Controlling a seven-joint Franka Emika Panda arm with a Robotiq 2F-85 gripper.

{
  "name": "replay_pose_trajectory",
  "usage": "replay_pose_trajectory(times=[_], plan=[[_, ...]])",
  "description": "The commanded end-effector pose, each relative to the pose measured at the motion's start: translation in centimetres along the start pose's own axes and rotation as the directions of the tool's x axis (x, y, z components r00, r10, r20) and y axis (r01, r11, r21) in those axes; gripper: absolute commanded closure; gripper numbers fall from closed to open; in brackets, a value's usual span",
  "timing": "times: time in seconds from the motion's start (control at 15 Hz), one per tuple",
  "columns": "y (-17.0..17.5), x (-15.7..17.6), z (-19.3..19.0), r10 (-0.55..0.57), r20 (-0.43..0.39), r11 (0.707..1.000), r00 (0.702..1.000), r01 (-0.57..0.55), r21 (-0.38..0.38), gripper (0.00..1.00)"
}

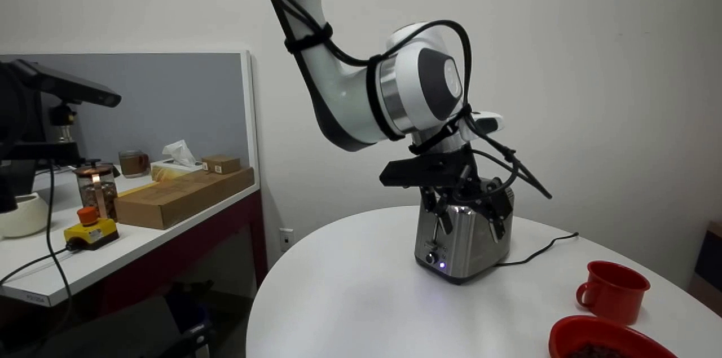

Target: Press the button on the toaster

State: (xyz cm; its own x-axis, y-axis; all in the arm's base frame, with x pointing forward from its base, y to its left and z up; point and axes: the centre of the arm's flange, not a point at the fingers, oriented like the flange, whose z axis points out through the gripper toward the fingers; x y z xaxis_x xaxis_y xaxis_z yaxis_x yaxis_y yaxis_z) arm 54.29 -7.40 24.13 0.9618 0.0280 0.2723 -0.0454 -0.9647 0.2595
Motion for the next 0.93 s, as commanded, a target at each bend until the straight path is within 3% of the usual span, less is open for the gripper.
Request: replay_pose_trajectory(times=[0.0, 0.67, 0.87], plan=[[-2.2, 0.5, 3.6, 0.045, -0.029, 0.999, 0.999, -0.046, -0.022, 0.0], [-7.9, 0.0, 9.2, -0.046, 0.008, 0.998, 0.999, 0.046, -0.034, 0.0], [-8.6, 0.0, 10.5, -0.075, -0.019, 0.997, 0.997, 0.074, -0.039, 0.0]])
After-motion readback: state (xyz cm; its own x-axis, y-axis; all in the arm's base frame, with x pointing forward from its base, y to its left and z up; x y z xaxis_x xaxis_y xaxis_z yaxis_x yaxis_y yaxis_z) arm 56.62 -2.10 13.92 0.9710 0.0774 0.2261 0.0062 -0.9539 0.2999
